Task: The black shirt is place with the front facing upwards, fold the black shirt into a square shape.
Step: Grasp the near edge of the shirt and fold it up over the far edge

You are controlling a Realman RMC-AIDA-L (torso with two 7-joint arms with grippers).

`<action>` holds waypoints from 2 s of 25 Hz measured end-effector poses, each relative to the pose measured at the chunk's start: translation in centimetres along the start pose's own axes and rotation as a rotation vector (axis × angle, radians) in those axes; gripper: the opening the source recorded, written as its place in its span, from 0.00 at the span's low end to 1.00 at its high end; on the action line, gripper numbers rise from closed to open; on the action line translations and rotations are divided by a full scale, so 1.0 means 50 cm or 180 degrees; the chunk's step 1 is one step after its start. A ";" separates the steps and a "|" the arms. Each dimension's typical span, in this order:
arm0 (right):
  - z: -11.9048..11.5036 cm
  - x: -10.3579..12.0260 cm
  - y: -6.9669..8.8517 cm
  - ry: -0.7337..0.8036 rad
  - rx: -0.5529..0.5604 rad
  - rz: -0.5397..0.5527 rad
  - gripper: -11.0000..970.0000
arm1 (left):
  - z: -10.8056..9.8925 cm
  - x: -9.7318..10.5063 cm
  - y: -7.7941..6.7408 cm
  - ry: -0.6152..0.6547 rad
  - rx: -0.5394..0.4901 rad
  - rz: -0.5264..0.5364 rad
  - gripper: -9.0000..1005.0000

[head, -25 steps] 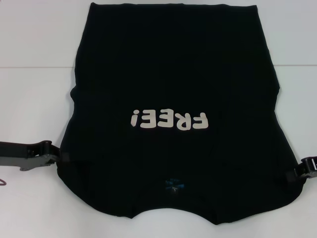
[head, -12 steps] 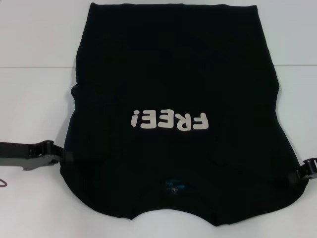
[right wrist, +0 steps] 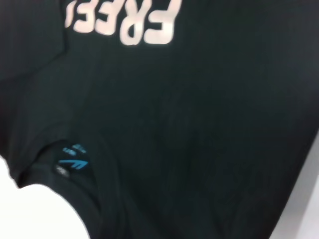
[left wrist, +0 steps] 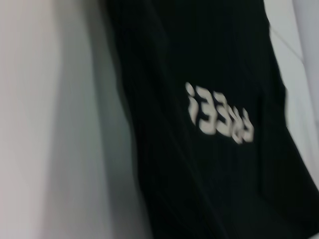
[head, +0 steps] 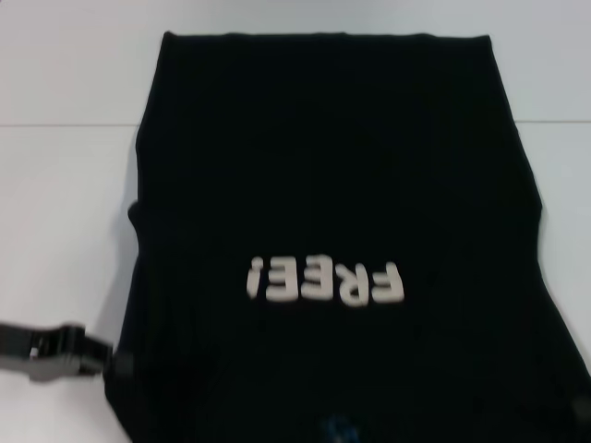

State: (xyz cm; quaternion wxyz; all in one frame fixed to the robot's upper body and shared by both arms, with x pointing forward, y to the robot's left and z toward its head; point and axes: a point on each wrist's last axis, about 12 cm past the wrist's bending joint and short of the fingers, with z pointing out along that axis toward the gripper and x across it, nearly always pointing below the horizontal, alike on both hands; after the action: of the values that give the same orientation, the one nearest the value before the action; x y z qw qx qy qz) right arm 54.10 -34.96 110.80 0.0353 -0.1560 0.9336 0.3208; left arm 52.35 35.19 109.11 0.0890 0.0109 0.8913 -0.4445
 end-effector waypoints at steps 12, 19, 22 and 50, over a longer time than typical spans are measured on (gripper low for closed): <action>0.019 0.104 -0.005 0.0323 -0.0471 0.0095 0.04 | -0.007 0.086 -0.008 0.0883 0.0384 -0.0175 0.04; 0.015 0.080 -0.005 -0.0321 -0.0748 0.0136 0.04 | -0.007 0.007 -0.031 0.0108 0.0551 -0.0032 0.04; -0.002 0.064 -0.011 -0.0807 -0.0852 0.0208 0.04 | -0.014 -0.022 -0.036 -0.0254 0.0588 -0.0028 0.04; 0.125 -0.085 -0.028 -0.3887 -0.0403 0.0781 0.05 | 0.080 -0.138 -0.008 -0.2977 0.0317 0.0018 0.04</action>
State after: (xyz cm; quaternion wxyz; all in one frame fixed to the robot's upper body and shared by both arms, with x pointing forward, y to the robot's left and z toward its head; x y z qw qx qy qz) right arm 58.37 -31.08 105.74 0.5160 0.1619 0.7353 0.4084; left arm 59.72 32.19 108.26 0.4816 -0.1838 0.7331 -0.4436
